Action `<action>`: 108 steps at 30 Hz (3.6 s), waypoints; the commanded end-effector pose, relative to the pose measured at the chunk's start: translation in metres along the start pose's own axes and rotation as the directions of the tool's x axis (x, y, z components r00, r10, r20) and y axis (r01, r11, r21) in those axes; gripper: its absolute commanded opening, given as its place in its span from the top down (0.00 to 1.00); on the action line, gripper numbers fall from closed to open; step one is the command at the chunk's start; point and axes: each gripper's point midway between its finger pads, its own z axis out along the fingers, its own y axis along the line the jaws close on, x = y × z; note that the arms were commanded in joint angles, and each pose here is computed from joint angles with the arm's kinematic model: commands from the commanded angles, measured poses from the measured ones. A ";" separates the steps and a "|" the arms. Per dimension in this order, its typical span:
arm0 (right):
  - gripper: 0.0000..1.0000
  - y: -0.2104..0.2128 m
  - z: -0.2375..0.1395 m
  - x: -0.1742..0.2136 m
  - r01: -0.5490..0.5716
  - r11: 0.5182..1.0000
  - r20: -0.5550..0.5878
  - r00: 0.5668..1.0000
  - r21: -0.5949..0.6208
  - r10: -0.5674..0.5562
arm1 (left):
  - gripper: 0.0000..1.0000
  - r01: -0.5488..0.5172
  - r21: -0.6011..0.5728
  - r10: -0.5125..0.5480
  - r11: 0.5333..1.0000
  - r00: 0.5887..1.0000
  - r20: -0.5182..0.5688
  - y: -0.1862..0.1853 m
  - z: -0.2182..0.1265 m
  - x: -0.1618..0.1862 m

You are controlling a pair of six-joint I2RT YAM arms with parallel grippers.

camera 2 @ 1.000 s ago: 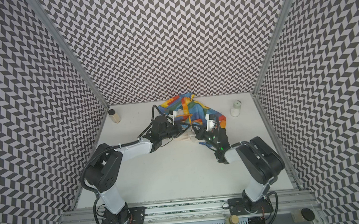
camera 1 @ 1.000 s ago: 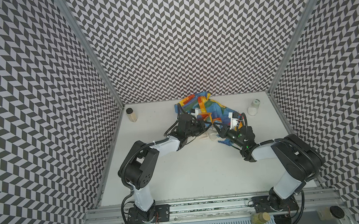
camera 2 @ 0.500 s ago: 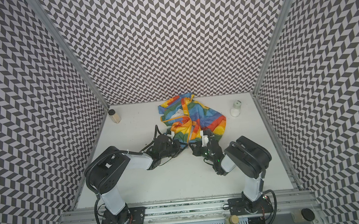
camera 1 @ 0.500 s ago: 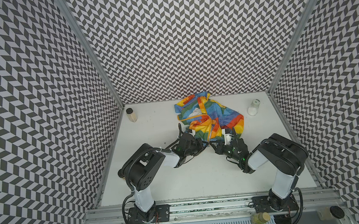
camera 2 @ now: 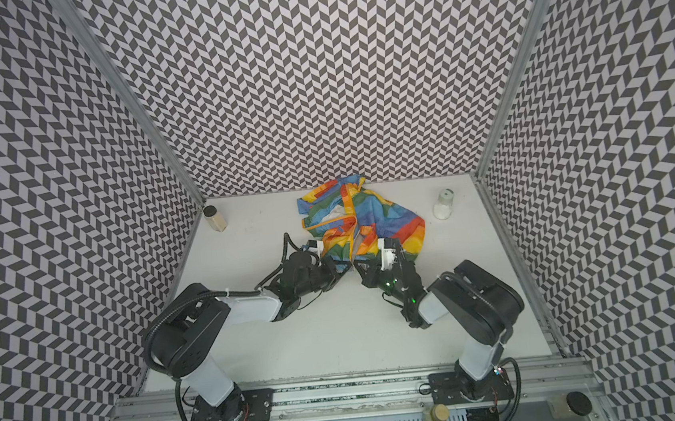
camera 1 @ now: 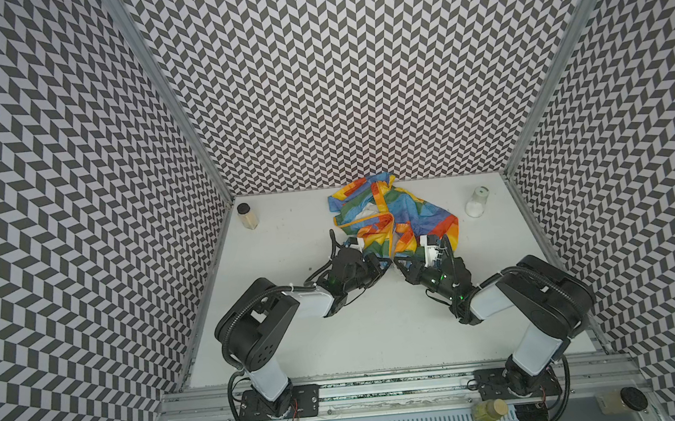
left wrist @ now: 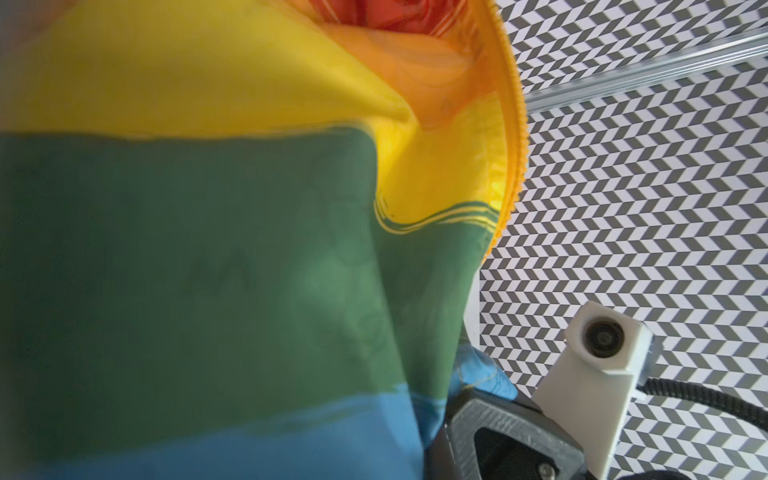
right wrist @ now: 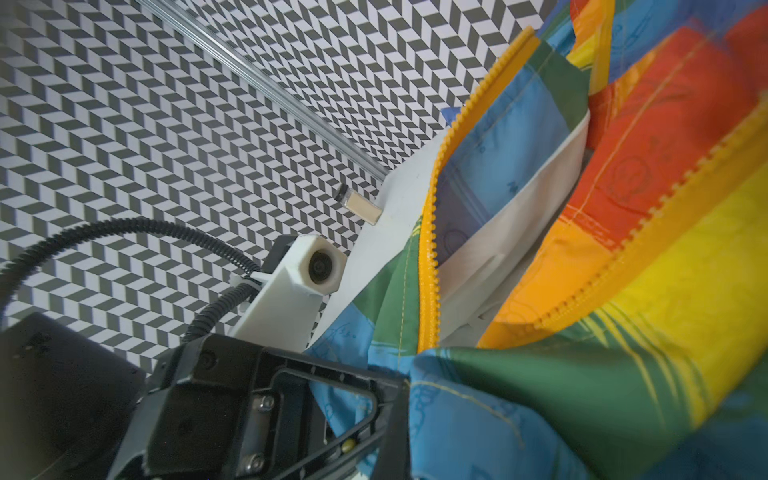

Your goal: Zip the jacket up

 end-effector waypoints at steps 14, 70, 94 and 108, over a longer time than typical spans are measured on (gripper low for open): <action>1.00 0.111 0.006 -0.059 0.012 0.944 0.119 0.992 -0.330 0.029 | 0.95 -0.047 0.293 0.104 0.955 0.978 -0.182 -0.122 -0.027 0.053; 1.00 0.138 0.000 -0.080 0.028 0.921 0.171 0.984 -0.388 0.042 | 0.27 0.178 0.558 -0.370 0.810 0.895 0.251 -0.122 -0.078 -0.040; 1.00 0.141 -0.006 -0.081 0.038 0.920 0.180 0.983 -0.389 0.035 | 0.37 0.158 0.564 -0.373 0.811 0.881 0.291 -0.115 -0.059 -0.052; 1.00 0.141 -0.006 -0.081 0.039 0.920 0.182 0.983 -0.391 0.036 | 0.55 0.140 0.554 -0.367 0.820 0.873 0.322 -0.110 -0.070 -0.053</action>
